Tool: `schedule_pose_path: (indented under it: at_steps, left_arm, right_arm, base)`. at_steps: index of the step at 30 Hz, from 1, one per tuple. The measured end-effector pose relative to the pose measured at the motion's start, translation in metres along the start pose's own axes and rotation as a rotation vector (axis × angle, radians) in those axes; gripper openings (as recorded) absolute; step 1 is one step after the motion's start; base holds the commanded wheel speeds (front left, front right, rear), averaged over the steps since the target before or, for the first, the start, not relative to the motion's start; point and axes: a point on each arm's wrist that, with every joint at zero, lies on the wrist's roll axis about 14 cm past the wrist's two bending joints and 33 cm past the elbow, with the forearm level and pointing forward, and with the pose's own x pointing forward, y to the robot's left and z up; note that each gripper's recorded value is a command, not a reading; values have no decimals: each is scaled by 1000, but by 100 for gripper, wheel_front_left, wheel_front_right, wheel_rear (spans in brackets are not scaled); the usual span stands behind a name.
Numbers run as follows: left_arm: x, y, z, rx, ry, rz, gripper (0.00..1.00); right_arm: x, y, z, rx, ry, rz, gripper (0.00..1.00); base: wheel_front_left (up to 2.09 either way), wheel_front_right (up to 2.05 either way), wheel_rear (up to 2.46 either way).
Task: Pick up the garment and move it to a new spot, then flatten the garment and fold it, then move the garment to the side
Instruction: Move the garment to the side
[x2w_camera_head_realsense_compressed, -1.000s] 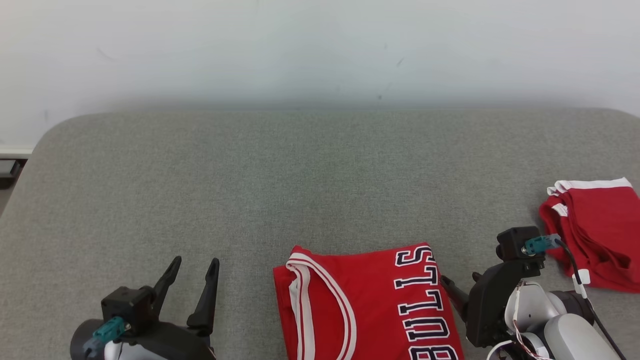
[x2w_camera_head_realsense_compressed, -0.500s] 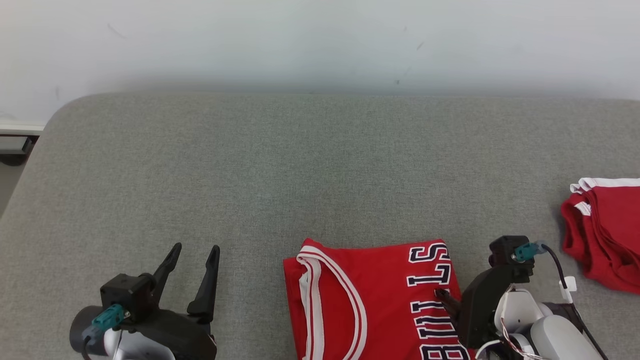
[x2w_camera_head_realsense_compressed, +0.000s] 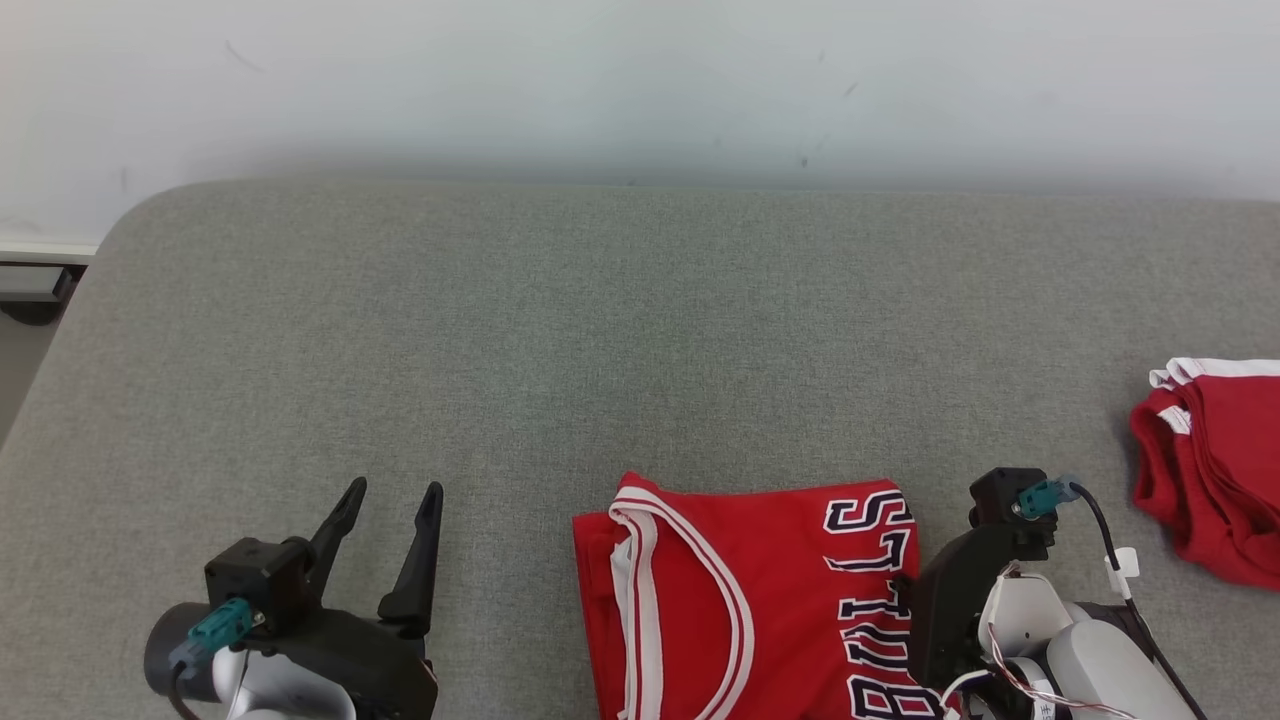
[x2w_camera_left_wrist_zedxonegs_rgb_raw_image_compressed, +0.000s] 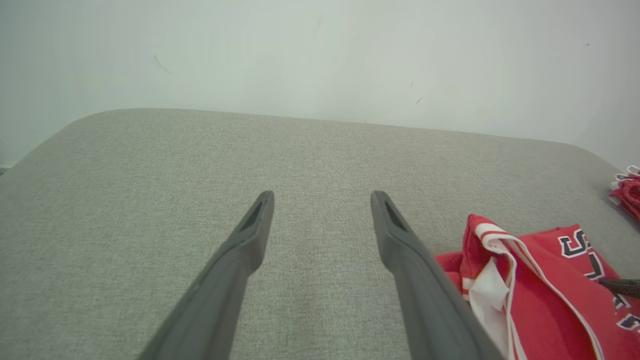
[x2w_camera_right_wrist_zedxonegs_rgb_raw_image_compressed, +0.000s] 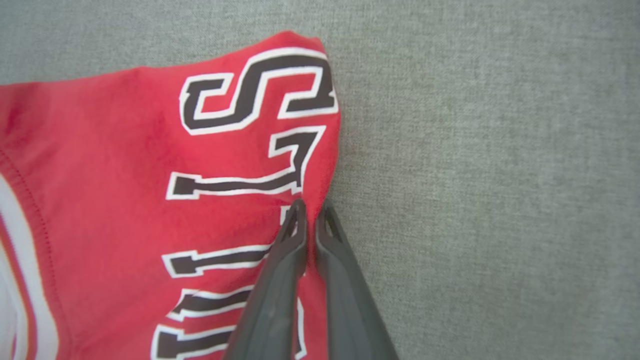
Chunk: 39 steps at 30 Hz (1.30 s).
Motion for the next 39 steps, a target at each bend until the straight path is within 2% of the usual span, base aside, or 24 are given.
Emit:
schedule_pose_path:
  at_steps: [7, 12, 17, 26, 31, 39]
  left_arm:
    - [-1, 0, 0, -4, -1, 4, 100]
    - [-3, 0, 0, -4, -2, 8, 100]
    - [-6, -1, 2, -1, -13, 6, 100]
    - [-10, -13, 3, -5, -19, -24, 100]
    - [-8, -15, 4, -1, -24, -33, 100]
    - [-5, -21, 5, 1, -24, -56, 100]
  right_arm:
    - [0, 2, 13, -31, -29, -4, 0]
    - [-14, -4, 56, -146, -138, -44, 0]
    - [-37, -10, 85, -216, -223, -71, 0]
    - [-86, -69, 125, -200, -326, -226, 0]
    - [-104, -97, 134, -169, -336, -295, 0]
    - [-125, -122, 147, -170, -354, -379, 0]
  base:
    - [0, 0, 0]
    - [0, 0, 0]
    - [0, 0, 0]
    - [0, 0, 0]
    - [0, 0, 0]
    - [0, 0, 0]
